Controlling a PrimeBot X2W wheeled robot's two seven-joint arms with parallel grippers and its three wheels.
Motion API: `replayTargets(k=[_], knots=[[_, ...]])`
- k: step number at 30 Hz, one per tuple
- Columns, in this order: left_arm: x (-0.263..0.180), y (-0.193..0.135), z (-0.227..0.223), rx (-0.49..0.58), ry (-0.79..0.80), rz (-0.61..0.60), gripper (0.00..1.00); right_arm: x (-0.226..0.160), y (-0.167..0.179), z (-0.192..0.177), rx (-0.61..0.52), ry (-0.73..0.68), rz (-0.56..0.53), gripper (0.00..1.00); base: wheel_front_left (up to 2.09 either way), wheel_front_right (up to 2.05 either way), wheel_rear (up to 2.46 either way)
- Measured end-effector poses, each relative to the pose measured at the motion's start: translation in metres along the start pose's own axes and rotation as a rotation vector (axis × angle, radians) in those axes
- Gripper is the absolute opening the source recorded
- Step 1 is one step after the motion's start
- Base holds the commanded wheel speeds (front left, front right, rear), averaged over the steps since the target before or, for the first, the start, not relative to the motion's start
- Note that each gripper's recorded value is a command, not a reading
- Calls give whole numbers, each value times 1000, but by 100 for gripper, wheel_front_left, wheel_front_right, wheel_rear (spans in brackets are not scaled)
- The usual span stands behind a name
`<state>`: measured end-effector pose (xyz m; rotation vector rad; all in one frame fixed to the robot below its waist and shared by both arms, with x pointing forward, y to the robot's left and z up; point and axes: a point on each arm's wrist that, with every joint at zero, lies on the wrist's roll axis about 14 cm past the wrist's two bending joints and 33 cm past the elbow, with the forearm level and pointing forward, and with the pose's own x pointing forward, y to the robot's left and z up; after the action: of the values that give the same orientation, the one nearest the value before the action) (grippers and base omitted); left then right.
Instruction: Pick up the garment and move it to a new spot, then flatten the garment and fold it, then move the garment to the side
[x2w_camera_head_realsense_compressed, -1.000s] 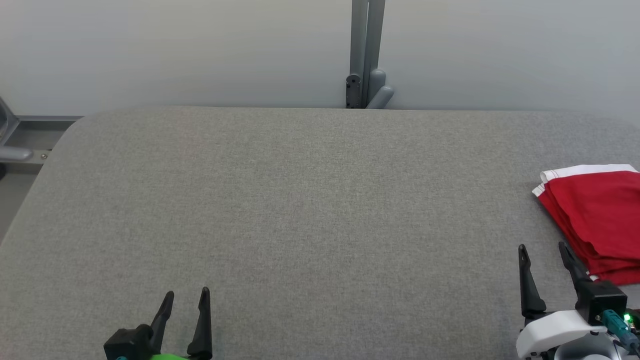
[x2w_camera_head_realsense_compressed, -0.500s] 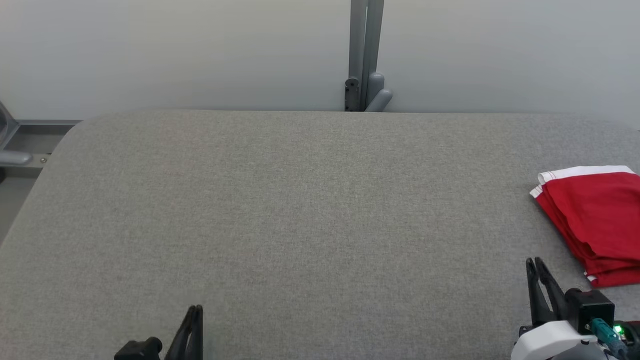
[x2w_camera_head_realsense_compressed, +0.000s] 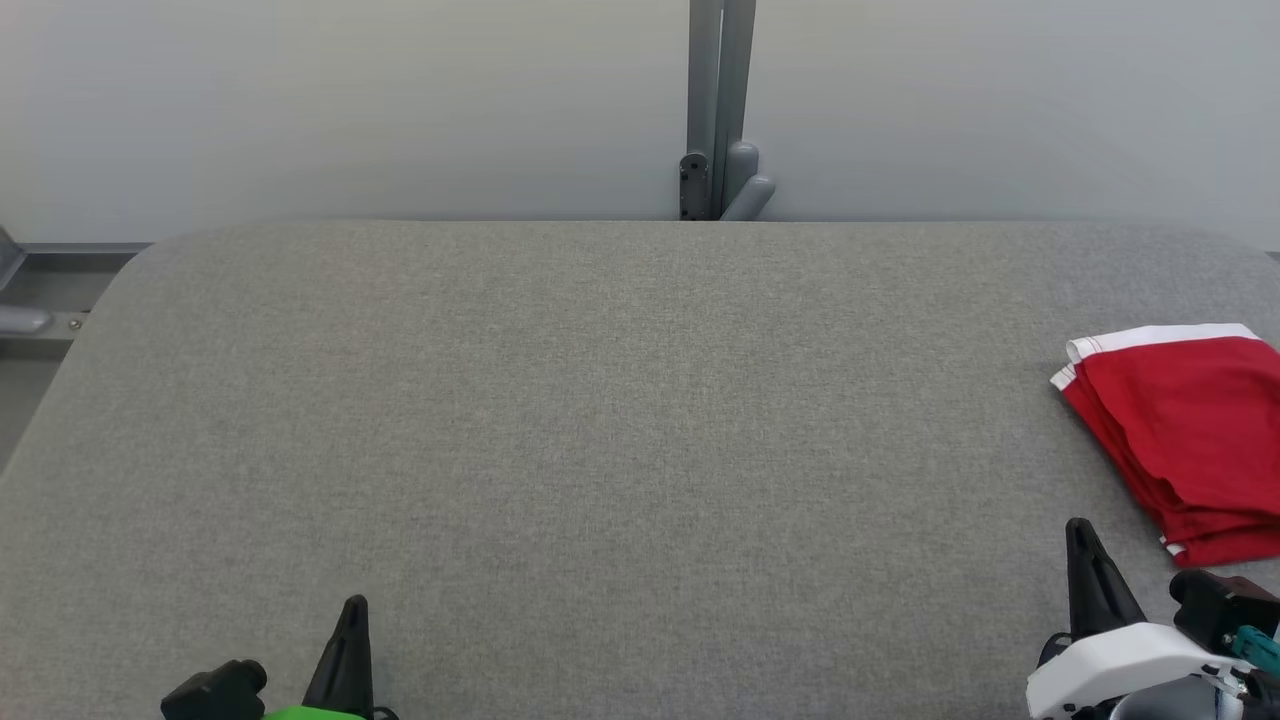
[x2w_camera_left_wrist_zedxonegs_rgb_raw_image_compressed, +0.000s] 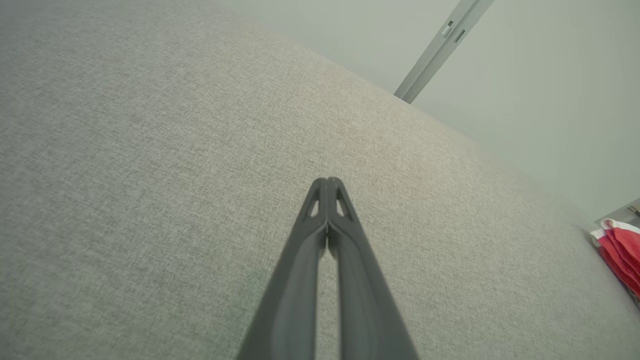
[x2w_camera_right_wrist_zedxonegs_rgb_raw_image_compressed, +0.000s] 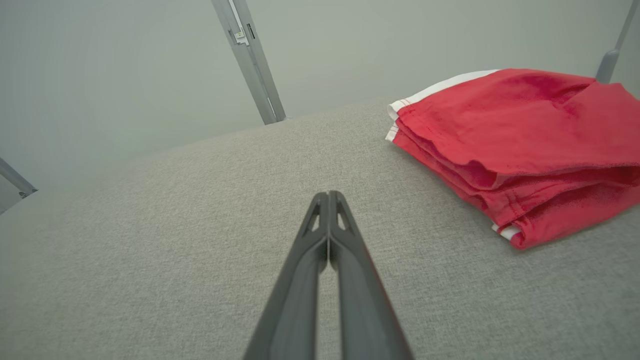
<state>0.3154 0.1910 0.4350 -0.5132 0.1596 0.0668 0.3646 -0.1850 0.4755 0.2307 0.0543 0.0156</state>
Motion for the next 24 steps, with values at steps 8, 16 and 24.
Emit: replayTargets(k=[8, 16, 24], knots=[[6, 1, 8, -119, -9, 16, 0, 4, -1, 4, 151, -8, -17, 0, 0, 0, 0], [12, 3, 15, -224, -19, 27, 0, 6, -2, 6, 292, -7, -32, 0, 0, 0, 0], [18, 1, 22, -327, -27, 25, 0, 8, -3, 8, 419, -7, -40, 0, 0, 0, 0]])
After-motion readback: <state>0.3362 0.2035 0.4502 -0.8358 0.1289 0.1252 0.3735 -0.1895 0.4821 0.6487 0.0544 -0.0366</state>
